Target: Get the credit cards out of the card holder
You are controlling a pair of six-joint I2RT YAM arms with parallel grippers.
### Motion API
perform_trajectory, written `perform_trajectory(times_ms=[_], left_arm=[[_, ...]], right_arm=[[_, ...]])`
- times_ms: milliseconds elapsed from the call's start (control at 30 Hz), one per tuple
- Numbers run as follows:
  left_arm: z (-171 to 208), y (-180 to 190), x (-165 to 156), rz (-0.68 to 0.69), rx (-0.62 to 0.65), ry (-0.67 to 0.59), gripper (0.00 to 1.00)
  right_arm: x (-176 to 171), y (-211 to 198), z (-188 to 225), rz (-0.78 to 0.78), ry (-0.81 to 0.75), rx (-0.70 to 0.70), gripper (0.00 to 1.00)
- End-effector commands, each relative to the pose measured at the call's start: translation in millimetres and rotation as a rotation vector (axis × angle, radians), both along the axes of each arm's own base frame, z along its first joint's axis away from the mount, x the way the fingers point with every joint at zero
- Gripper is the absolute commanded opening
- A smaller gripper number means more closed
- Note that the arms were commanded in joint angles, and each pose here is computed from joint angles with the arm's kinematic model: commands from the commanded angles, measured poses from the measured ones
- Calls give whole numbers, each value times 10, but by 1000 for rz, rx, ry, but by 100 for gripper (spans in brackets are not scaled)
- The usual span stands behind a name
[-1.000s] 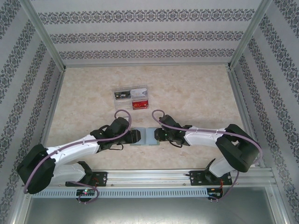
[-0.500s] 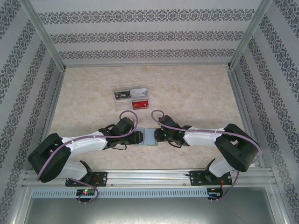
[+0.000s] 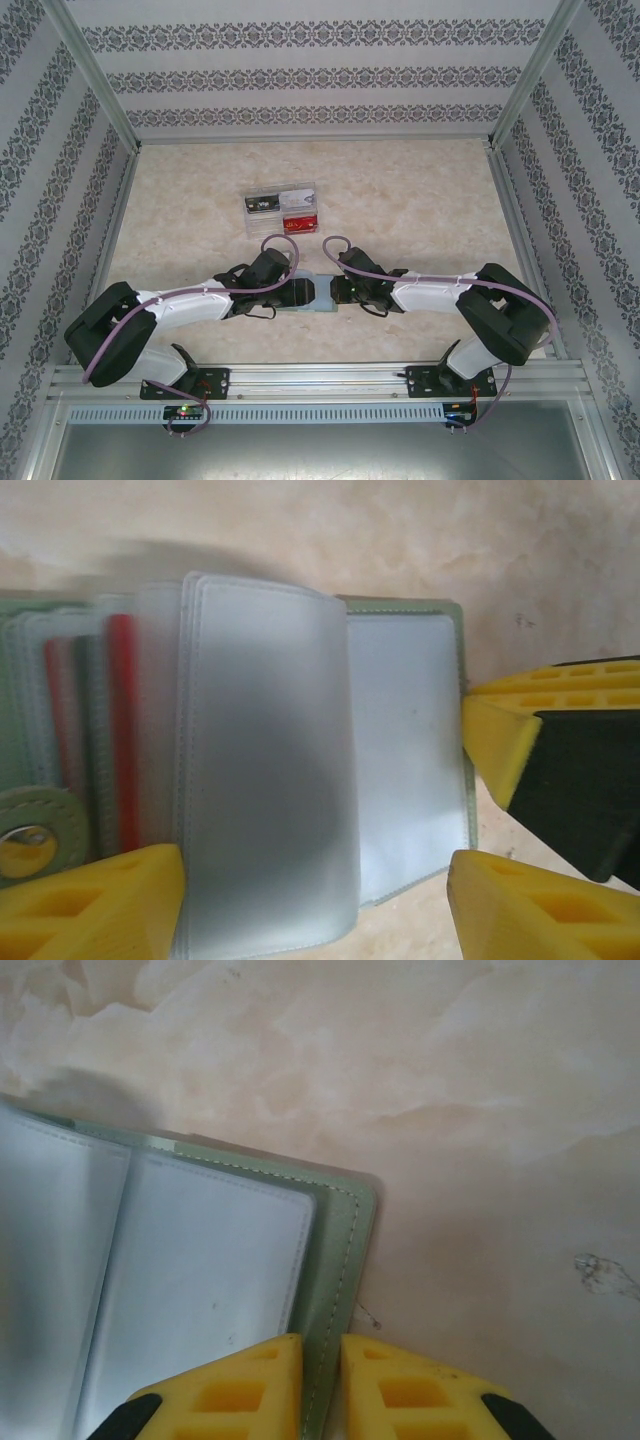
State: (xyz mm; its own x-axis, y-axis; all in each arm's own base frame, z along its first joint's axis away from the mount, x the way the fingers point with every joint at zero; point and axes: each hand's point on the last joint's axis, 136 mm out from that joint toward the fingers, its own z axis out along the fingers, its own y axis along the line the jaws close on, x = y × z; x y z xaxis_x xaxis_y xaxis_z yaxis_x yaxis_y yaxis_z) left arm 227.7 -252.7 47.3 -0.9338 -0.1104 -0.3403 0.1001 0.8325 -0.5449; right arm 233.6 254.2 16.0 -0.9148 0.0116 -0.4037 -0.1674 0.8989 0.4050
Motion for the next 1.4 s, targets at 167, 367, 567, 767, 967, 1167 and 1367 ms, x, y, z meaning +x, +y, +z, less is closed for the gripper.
perform_trajectory(times_ms=[167,367,567,767,967,1167,1367], left_arm=[[126,-129,24,-35,-87,-22,71],[150,-93,43,-27,-60,-26,71],[135,224,75,42,90,-48,71],[32,329,108,77,124,-17,71],[-24,228,91,47,91,8,70],[-42,165,69,28,57,16,70],[-41,45,50,-5,0,31,69]], right_arm=[[-48,65,-36,14,17,11,20],[-52,49,-7,11,14,10,20],[-61,43,9,11,13,9,20],[-63,44,-20,11,20,3,20],[-70,64,-18,15,21,4,19],[-72,62,-28,15,23,1,20],[-74,75,-38,19,26,2,20]])
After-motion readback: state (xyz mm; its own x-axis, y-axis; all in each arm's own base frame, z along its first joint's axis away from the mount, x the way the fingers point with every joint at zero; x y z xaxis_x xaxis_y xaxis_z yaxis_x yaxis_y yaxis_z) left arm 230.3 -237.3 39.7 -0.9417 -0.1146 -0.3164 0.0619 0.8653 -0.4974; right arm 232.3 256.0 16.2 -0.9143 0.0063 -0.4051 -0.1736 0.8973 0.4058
